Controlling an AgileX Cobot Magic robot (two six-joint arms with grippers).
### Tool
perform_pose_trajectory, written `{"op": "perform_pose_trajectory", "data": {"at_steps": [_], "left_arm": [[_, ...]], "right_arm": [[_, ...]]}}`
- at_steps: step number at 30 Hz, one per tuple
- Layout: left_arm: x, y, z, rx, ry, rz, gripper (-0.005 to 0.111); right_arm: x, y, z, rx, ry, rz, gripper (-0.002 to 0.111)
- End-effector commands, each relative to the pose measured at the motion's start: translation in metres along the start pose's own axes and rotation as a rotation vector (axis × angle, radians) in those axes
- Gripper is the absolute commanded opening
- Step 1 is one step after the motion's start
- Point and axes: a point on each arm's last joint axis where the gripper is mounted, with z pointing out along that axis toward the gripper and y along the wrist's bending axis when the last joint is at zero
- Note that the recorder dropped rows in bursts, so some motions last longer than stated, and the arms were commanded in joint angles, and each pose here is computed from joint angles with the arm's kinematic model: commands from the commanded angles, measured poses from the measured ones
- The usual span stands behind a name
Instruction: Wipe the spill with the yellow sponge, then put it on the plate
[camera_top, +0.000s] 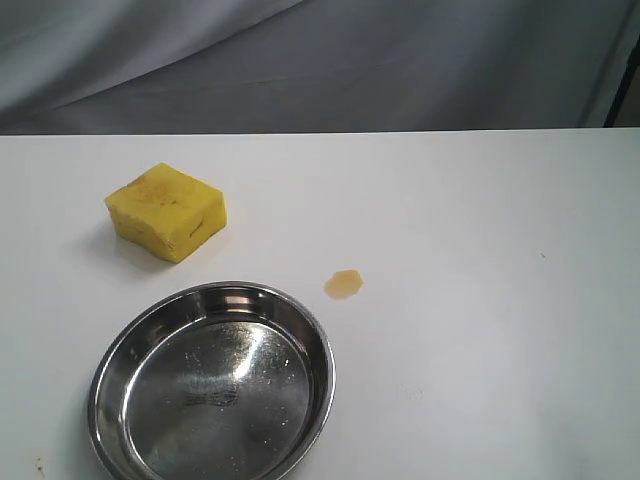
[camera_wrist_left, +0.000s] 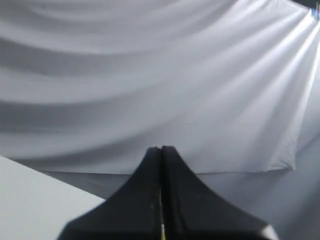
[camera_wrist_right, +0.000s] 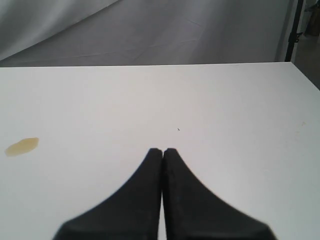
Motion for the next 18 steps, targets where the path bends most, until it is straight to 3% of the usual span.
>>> {"op": "perform_pose_trajectory", "data": {"at_steps": [1,5,10,13,14,15,18], "left_arm": [[-0.038,-0.024,0.002,0.055,0.069,0.054,0.0],[-0.07,-0.043,0.028,0.002,0.416,0.301,0.0],[-0.067,-0.046,0.074,0.002,0.643,0.424,0.0],[-0.059,-0.053,0.11,0.058,0.782,0.507,0.0],[-0.054,-0.055,0.123,0.082,0.873,0.544,0.0],[-0.042,-0.062,0.151,0.117,1.043,0.599,0.0],[-0.017,-0.074,0.185,0.149,1.246,0.723,0.0]], "right_arm": [[0.0,0.0,0.0,0.003,-0.005,-0.003,0.0],[0.0,0.0,0.0,0.003,-0.005,-0.003,0.0],[0.0,0.0,0.0,0.003,-0.005,-0.003,0.0],[0.0,0.0,0.0,0.003,-0.005,-0.003,0.0],[0.0,0.0,0.0,0.003,-0.005,-0.003,0.0],[0.0,0.0,0.0,0.003,-0.005,-0.003,0.0],[0.0,0.0,0.0,0.003,-0.005,-0.003,0.0]]}}
